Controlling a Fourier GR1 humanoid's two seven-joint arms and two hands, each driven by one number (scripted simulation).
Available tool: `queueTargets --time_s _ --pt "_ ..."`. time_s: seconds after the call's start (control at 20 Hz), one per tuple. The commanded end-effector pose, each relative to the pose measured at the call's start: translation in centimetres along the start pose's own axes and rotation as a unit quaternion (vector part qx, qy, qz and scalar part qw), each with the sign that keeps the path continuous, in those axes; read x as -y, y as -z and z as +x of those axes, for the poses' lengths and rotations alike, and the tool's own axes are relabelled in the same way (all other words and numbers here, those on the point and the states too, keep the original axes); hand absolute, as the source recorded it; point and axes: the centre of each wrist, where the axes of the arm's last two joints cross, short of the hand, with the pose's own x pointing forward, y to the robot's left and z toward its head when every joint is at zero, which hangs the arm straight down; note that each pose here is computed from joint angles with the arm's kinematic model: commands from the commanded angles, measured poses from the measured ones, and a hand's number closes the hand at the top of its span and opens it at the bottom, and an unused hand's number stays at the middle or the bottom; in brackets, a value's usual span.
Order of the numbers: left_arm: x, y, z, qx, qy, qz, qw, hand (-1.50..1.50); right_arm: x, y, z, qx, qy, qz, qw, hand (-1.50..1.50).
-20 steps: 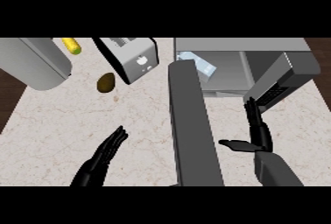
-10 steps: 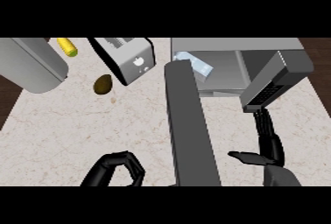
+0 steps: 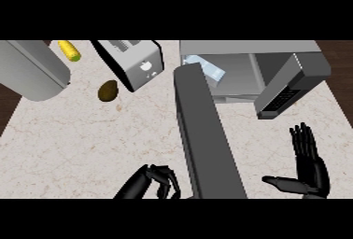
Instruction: Pick up the milk, place it into the microwave and close the microwave
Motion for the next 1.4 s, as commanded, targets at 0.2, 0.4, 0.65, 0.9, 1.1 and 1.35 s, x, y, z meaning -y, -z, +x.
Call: queueTargets --time_s 0.2,0.4,0.65,0.9,1.1,1.35 --pt "4.9 3.9 0.0 0.012 0.004 -0.062 0.9980 1.50 2.6 -3.2 6.9 0.036 0.016 0.013 0.999 -1.50" --pt "5.7 7.1 -0.7 0.007 0.012 -0.074 0.9972 1.50 1.4 -1.6 8.2 0.054 0.039 0.026 0.997 -1.50" --pt "7.5 8.3 -1.1 -0.003 0.026 -0.070 0.9972 1.50 0.7 -3.0 9.5 0.058 0.070 0.071 0.993 -1.50" --pt "7.3 10.3 0.5 0.021 0.043 -0.055 0.9973 1.50 2.4 -1.3 12.0 0.060 0.054 0.106 0.991 -1.50" --pt "6.3 12.4 1.9 0.012 0.047 -0.029 0.9984 1.50 0.4 0.1 13.0 0.076 0.063 0.129 0.987 -1.50" --pt "4.3 14.6 4.4 0.053 -0.007 0.066 0.9964 1.50 1.1 0.6 14.5 0.089 0.057 0.145 0.984 -1.50"
